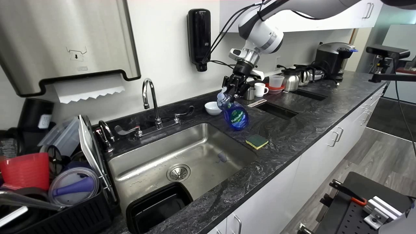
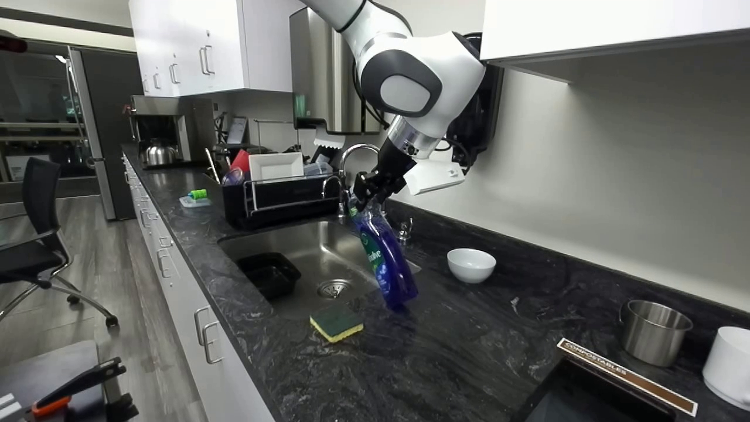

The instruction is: Pour the liquid soap into the sink

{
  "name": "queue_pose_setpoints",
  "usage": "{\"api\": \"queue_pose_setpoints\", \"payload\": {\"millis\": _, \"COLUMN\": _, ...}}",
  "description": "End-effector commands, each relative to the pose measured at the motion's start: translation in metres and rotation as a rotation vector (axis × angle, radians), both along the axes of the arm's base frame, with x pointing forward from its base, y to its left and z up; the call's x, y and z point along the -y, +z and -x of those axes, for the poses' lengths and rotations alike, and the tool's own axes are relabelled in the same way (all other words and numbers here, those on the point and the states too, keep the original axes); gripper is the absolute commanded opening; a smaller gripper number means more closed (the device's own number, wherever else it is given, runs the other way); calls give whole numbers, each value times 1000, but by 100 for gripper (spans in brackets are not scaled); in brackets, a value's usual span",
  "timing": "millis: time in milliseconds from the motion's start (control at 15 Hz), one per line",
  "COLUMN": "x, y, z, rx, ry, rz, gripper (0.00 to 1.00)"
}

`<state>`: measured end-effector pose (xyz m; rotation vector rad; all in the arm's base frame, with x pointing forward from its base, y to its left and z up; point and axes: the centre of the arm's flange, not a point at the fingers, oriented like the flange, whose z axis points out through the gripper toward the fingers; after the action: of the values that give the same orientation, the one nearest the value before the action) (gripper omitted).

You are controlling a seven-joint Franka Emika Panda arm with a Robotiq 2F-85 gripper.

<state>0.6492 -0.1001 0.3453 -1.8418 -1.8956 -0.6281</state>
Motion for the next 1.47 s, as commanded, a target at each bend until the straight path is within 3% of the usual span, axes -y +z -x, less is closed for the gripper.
{"api": "queue_pose_setpoints", "payload": {"millis": 0, "x": 20, "y": 8, "z": 3, "rx": 11, "ry": -1, "rz": -71, "gripper": 24}}
{"api": "queue_pose_setpoints", "payload": {"millis": 1400, "x": -20, "y": 3, "z": 27, "rx": -36, "ry": 86, "rz": -136, "gripper": 24}}
